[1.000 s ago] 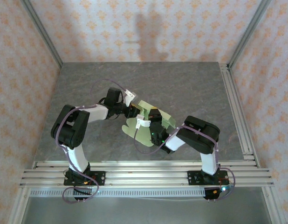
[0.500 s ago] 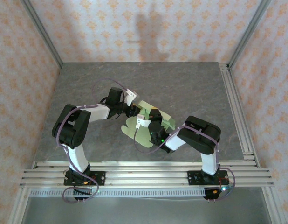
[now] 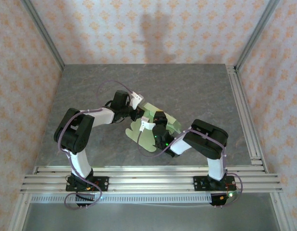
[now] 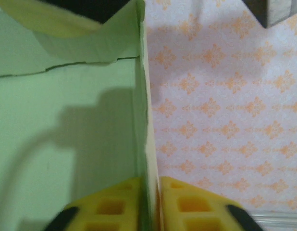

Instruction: Fold the paper box

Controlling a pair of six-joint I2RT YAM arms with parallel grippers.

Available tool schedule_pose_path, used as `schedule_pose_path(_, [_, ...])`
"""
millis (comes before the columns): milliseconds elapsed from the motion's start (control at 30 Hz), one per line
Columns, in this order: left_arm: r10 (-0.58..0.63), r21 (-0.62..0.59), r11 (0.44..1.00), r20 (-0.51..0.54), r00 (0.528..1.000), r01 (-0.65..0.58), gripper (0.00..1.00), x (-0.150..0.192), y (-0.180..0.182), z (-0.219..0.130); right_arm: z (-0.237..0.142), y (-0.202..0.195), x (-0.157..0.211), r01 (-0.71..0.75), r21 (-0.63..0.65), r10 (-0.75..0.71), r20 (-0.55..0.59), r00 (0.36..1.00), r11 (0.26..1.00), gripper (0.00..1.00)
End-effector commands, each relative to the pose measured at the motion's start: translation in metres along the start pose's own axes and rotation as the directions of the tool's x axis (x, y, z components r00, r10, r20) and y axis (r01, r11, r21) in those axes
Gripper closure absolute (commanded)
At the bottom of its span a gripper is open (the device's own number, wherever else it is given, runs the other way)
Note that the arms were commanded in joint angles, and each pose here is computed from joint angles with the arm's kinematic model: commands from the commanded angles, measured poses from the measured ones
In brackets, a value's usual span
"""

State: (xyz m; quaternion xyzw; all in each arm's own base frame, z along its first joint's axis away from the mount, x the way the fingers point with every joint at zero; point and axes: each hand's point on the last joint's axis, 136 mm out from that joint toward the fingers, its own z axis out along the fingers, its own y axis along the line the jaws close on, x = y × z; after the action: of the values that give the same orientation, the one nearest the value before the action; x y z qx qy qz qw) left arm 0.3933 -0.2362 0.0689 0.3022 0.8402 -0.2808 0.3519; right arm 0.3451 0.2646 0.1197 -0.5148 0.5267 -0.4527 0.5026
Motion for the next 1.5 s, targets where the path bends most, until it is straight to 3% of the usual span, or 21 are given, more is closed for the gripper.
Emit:
schedule_pose_path(0, [0.002, -0.043, 0.999, -0.024, 1.0, -0.003, 0.97, 0.002, 0.001, -0.005, -0.001, -0.013, -0.007, -0.063, 0.017, 0.062, 0.019, 0.998, 0.998, 0.67])
schedule_pose_path(100, [0.004, -0.07, 0.998, -0.023, 1.0, -0.006, 0.97, 0.0, 0.004, -0.008, -0.002, -0.017, -0.009, -0.084, 0.023, 0.083, 0.027, 0.996, 0.996, 0.52])
schedule_pose_path(367, [-0.005, -0.195, 0.981, -0.02, 1.0, 0.001, 0.98, -0.006, 0.023, -0.017, -0.007, -0.025, -0.017, -0.153, 0.025, 0.152, 0.057, 0.987, 0.988, 0.28])
schedule_pose_path(700, [-0.023, -0.342, 0.939, 0.051, 0.998, 0.039, 0.98, -0.018, 0.045, -0.031, -0.032, -0.048, -0.033, -0.399, -0.13, 0.413, 0.1, 0.905, 0.908, 0.12])
schedule_pose_path(867, [-0.039, -0.381, 0.922, 0.084, 0.996, 0.068, 0.98, -0.02, 0.049, -0.036, -0.05, -0.075, -0.036, -0.551, -0.253, 0.588, 0.099, 0.803, 0.795, 0.07])
schedule_pose_path(1000, [-0.04, -0.401, 0.913, 0.111, 0.993, 0.082, 0.98, -0.019, 0.047, -0.039, -0.062, -0.097, -0.038, -0.672, -0.364, 0.737, 0.062, 0.673, 0.644, 0.05])
schedule_pose_path(1200, [0.002, -0.408, 0.913, 0.078, 0.997, 0.03, 0.97, -0.012, 0.034, -0.035, -0.059, -0.119, -0.027, -0.807, -0.498, 0.904, -0.096, 0.416, 0.318, 0.05])
schedule_pose_path(1300, [0.006, -0.399, 0.916, 0.081, 0.997, 0.026, 0.97, -0.01, 0.026, -0.035, -0.051, -0.121, -0.022, -0.828, -0.545, 0.924, -0.235, 0.303, 0.132, 0.04])
schedule_pose_path(1400, [0.018, -0.382, 0.924, 0.08, 0.997, 0.014, 0.97, -0.008, 0.018, -0.033, -0.04, -0.129, -0.015, -0.834, -0.537, 0.912, -0.392, 0.118, -0.123, 0.05])
schedule_pose_path(1467, [0.031, -0.37, 0.929, 0.078, 0.996, 0.0, 0.96, -0.007, 0.012, -0.031, -0.03, -0.131, -0.007, -0.836, -0.491, 0.876, -0.482, 0.028, -0.243, 0.07])
